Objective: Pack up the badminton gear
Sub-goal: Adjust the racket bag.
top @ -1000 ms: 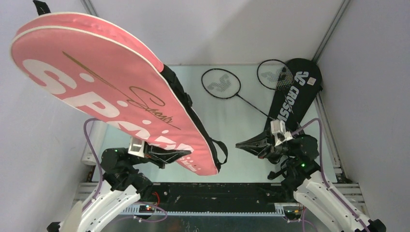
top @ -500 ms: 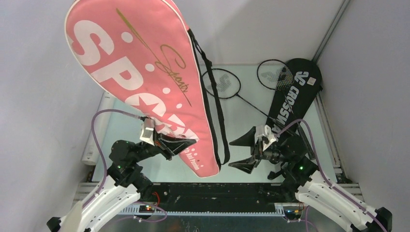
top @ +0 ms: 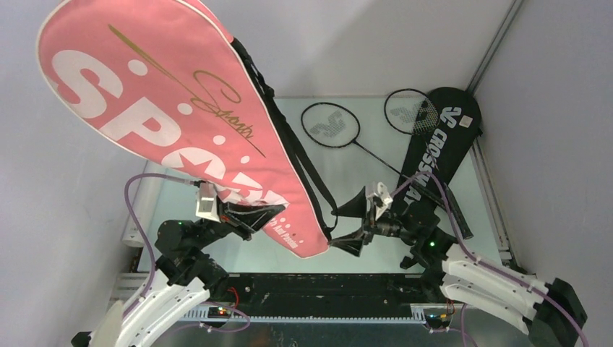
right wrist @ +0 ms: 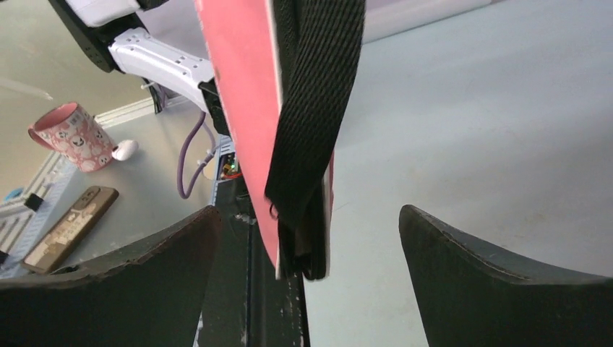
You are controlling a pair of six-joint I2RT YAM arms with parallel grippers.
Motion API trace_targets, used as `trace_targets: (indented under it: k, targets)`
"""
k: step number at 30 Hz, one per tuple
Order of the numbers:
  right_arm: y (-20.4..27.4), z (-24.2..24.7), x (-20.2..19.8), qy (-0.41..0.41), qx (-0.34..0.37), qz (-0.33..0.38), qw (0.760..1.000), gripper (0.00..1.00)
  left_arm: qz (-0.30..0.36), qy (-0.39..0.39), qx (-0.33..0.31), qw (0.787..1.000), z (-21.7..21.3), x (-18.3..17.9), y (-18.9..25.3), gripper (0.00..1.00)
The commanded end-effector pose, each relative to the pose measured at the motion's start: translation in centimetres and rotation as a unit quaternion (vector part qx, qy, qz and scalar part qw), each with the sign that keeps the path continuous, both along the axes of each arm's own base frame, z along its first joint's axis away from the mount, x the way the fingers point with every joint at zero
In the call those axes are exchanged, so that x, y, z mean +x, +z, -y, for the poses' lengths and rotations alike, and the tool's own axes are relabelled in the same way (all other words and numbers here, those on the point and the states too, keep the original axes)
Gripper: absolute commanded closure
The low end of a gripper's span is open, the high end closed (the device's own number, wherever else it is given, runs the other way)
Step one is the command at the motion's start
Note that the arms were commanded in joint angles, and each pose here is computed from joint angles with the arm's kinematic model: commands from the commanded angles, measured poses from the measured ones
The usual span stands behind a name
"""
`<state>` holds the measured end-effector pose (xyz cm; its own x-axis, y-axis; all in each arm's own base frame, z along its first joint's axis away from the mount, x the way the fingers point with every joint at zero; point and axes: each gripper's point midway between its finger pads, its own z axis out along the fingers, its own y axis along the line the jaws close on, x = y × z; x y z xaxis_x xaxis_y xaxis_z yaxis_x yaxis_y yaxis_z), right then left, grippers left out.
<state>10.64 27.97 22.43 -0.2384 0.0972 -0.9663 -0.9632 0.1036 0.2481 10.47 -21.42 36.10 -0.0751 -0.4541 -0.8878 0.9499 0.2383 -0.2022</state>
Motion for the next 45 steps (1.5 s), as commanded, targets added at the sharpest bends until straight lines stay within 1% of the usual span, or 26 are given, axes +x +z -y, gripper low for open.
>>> trace_targets:
  k: [1, 2, 4, 5, 6, 7, 9, 11, 13, 14, 15, 16, 17, 18, 20, 25, 26, 27, 30, 32, 33, 34, 35, 37, 41, 45]
  targets:
    - [5.2, -1.4, 1.2, -0.016, 0.075, 0.014, 0.997, 0.07, 0.040, 0.023, -0.045, 0.998, -1.1, -0.1, 2.8, 1.00]
    - [5.2, -1.5, 1.4, -0.018, 0.079, 0.005, 0.997, 0.11, 0.033, 0.029, -0.037, 0.998, -1.1, 0.2, 2.4, 1.00]
    - [5.4, -1.5, 2.0, -0.037, 0.086, -0.007, 0.996, 0.28, 0.023, 0.038, -0.023, 0.999, -1.0, 0.7, 2.2, 1.00]
    - [5.5, -1.4, 2.3, -0.050, 0.089, -0.011, 0.995, 0.45, 0.021, 0.036, -0.020, 0.999, -0.9, 0.6, 2.2, 1.00]
    - [5.5, -1.4, 2.5, -0.056, 0.091, -0.013, 0.994, 0.56, 0.018, 0.030, -0.018, 0.999, -0.7, 0.6, 2.1, 1.00]
    - [5.5, -1.4, 2.8, -0.066, 0.093, -0.016, 0.993, 0.85, 0.017, 0.027, -0.018, 0.999, -0.6, 0.7, 2.0, 1.00]
    - [5.2, -1.4, 3.4, -0.084, 0.088, -0.022, 0.992, 1.00, 0.009, 0.028, -0.023, 0.999, -0.5, 0.9, 2.0, 1.00]
    - [3.8, -0.9, 4.9, -0.133, 0.066, -0.038, 0.988, 1.00, -0.002, 0.038, -0.028, 0.999, -0.7, 1.3, 2.0, 1.00]
    - [1.0, 1.0, 8.1, -0.249, 0.016, -0.065, 0.966, 1.00, -0.010, 0.057, -0.039, 0.998, -1.4, 1.5, 2.3, 1.00]
    - [-1.8, 3.6, 10.4, -0.345, -0.036, -0.085, 0.934, 1.00, -0.011, 0.068, -0.043, 0.997, -1.8, 1.7, 2.5, 1.00]
    - [-2.7, 5.1, 11.2, -0.390, -0.055, -0.091, 0.915, 1.00, -0.011, 0.075, -0.045, 0.996, -2.2, 1.5, 2.6, 1.00]
    - [-4.9, 8.0, 12.2, -0.462, -0.099, -0.107, 0.875, 1.00, -0.009, 0.088, -0.049, 0.995, -2.6, 1.7, 2.7, 1.00]
    - [-5.7, 9.4, 12.4, -0.493, -0.114, -0.116, 0.855, 1.00, -0.006, 0.093, -0.055, 0.994, -3.1, 1.4, 2.9, 1.00]
    - [-7.1, 11.7, 12.6, -0.536, -0.152, -0.117, 0.822, 1.00, -0.007, 0.103, -0.059, 0.993, -3.4, 1.5, 3.1, 1.00]
    - [-8.0, 13.8, 12.6, -0.574, -0.182, -0.116, 0.790, 1.00, -0.007, 0.115, -0.063, 0.991, -4.0, 1.5, 3.2, 1.00]
    - [-8.5, 15.5, 12.9, -0.610, -0.227, -0.105, 0.752, 1.00, -0.016, 0.159, -0.048, 0.986, -5.3, 2.2, 3.1, 1.00]
    - [-8.6, 16.2, 13.0, -0.625, -0.234, -0.105, 0.737, 1.00, -0.014, 0.165, -0.048, 0.985, -5.5, 2.2, 3.3, 1.00]
    - [-8.4, 16.2, 13.1, -0.628, -0.236, -0.102, 0.735, 1.00, 0.002, 0.160, -0.047, 0.986, -5.6, 1.7, 3.5, 1.00]
    - [-7.5, 14.9, 13.5, -0.608, -0.222, -0.093, 0.756, 1.00, 0.045, 0.120, -0.040, 0.991, -4.6, 0.3, 3.5, 1.00]
    - [-6.5, 13.0, 13.4, -0.574, -0.197, -0.095, 0.789, 1.00, 0.061, 0.095, -0.037, 0.993, -3.9, -0.3, 3.1, 1.00]
    - [-5.7, 11.1, 13.2, -0.533, -0.183, -0.092, 0.821, 1.00, 0.067, 0.082, -0.037, 0.994, -3.6, -0.6, 3.1, 1.00]
    - [-5.2, 10.2, 13.0, -0.504, -0.182, -0.078, 0.841, 0.98, 0.075, 0.076, -0.043, 0.993, -3.3, -0.7, 3.1, 1.00]
    - [-4.1, 7.7, 12.2, -0.446, -0.158, -0.076, 0.878, 0.91, 0.076, 0.057, -0.044, 0.994, -3.0, -1.1, 3.1, 1.00]
    - [-2.5, 4.5, 10.8, -0.361, -0.127, -0.063, 0.922, 0.85, 0.084, 0.032, -0.047, 0.995, -2.3, -1.5, 3.2, 1.00]
    - [-1.0, 1.0, 8.0, -0.242, -0.097, -0.050, 0.964, 0.50, 0.100, -0.022, -0.047, 0.994, -1.0, -2.5, 3.4, 1.00]
    - [0.0, 0.9, 6.4, -0.205, -0.086, -0.039, 0.974, 0.21, 0.105, -0.040, -0.041, 0.993, -0.4, -2.6, 3.4, 1.00]
